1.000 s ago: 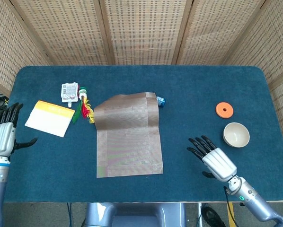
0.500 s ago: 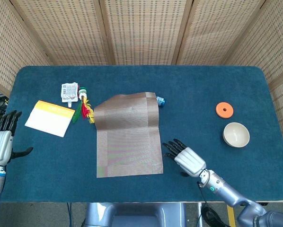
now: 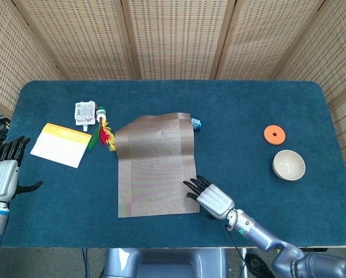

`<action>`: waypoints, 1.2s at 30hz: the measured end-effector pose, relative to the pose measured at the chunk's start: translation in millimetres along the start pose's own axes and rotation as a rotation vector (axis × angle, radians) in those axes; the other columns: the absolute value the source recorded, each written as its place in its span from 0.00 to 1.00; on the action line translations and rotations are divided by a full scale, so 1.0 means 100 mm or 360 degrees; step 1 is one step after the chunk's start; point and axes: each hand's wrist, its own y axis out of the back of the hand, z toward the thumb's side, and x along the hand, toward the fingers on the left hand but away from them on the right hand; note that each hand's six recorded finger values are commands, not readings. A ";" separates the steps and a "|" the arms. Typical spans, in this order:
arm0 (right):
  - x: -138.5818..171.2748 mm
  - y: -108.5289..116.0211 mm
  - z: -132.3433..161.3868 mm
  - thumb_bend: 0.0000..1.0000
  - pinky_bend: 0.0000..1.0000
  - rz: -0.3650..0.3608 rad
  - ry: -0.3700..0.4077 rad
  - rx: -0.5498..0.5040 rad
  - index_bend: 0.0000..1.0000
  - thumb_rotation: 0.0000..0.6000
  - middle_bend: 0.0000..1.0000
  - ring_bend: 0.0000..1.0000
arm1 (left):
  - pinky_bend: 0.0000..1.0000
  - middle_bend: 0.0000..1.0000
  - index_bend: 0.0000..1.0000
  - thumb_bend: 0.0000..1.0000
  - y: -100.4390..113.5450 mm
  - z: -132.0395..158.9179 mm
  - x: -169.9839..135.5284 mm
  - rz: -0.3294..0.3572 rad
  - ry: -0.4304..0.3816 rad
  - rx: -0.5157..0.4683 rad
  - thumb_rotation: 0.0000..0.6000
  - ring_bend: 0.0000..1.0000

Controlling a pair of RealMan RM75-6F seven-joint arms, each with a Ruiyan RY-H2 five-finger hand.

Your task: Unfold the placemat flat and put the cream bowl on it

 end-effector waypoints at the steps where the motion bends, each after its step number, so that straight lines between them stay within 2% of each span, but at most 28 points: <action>1: -0.02 -0.01 0.02 0.00 0.00 0.0007 0.0006 0.0002 0.28 1.00 0.00 0.00 | 0.00 0.00 0.00 0.00 0.00 0.00 0.00 -0.0001 0.0000 -0.0001 1.00 0.00; 10: -0.27 -0.10 0.13 0.00 0.00 0.0048 0.0004 -0.0002 0.28 1.00 0.00 0.00 | 0.00 0.00 0.00 0.00 0.00 0.00 -0.01 -0.0013 -0.0002 -0.0025 1.00 0.00; 17: -0.40 -0.10 0.18 0.02 0.00 0.0030 -0.0003 0.0037 0.29 1.00 0.00 0.00 | 0.00 0.00 0.00 0.00 0.00 0.02 0.00 -0.0029 -0.0019 -0.0040 1.00 0.00; 24: -0.48 0.02 0.14 0.18 0.00 -0.0032 -0.0018 0.0081 0.29 1.00 0.00 0.00 | 0.00 0.00 0.00 0.00 -0.01 0.03 0.00 -0.0041 -0.0030 -0.0042 1.00 0.00; 29: -0.48 0.05 0.11 0.42 0.00 -0.0044 -0.0024 0.0079 0.31 1.00 0.00 0.00 | 0.00 0.00 0.00 0.00 -0.01 0.04 0.00 -0.0046 -0.0033 -0.0045 1.00 0.00; 36: -0.44 0.10 0.12 0.74 0.00 -0.0087 0.0006 0.0063 0.43 1.00 0.01 0.00 | 0.00 0.00 0.00 0.00 -0.03 0.06 -0.01 -0.0056 -0.0044 -0.0041 1.00 0.00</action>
